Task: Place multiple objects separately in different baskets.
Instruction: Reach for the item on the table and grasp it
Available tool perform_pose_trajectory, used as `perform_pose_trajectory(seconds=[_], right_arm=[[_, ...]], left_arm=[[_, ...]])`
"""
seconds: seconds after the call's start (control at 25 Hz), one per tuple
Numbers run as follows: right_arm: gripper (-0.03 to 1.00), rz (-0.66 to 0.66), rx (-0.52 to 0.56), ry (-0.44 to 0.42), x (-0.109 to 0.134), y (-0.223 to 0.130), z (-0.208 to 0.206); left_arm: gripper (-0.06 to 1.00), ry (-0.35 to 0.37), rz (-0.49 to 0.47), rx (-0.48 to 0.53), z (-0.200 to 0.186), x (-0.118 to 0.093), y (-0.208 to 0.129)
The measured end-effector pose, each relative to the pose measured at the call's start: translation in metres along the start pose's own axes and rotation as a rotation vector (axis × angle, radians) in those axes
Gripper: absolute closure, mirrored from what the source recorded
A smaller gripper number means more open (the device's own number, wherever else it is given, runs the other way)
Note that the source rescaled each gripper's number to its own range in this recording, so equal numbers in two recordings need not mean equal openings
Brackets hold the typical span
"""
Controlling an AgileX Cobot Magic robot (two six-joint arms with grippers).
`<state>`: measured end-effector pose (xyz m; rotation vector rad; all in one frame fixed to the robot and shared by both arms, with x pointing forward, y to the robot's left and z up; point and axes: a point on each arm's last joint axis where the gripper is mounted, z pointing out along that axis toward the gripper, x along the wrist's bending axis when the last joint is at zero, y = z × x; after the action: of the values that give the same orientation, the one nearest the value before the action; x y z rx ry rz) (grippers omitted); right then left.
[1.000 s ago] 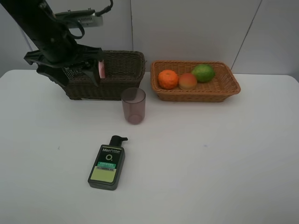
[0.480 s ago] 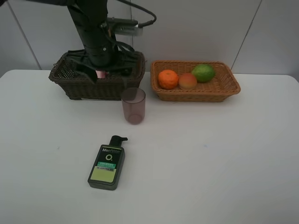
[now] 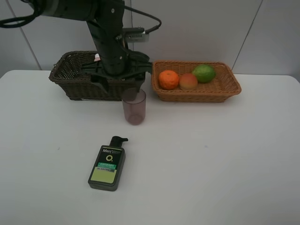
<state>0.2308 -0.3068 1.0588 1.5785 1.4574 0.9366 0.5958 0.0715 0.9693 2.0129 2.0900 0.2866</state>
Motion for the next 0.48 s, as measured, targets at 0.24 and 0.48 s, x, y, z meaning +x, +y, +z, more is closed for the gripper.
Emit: perform_pose_trajectory(seconds=[0.24, 0.48], right_arm=[[0.11, 0.000, 0.000, 0.000, 0.000, 0.000, 0.000], [0.11, 0.000, 0.000, 0.000, 0.000, 0.000, 0.000]], left_arm=[[-0.05, 0.029, -0.011, 0.040, 0.018, 0.003, -0.001], [-0.05, 0.040, -0.028, 0.054, 0.021, 0.009, 0.001]])
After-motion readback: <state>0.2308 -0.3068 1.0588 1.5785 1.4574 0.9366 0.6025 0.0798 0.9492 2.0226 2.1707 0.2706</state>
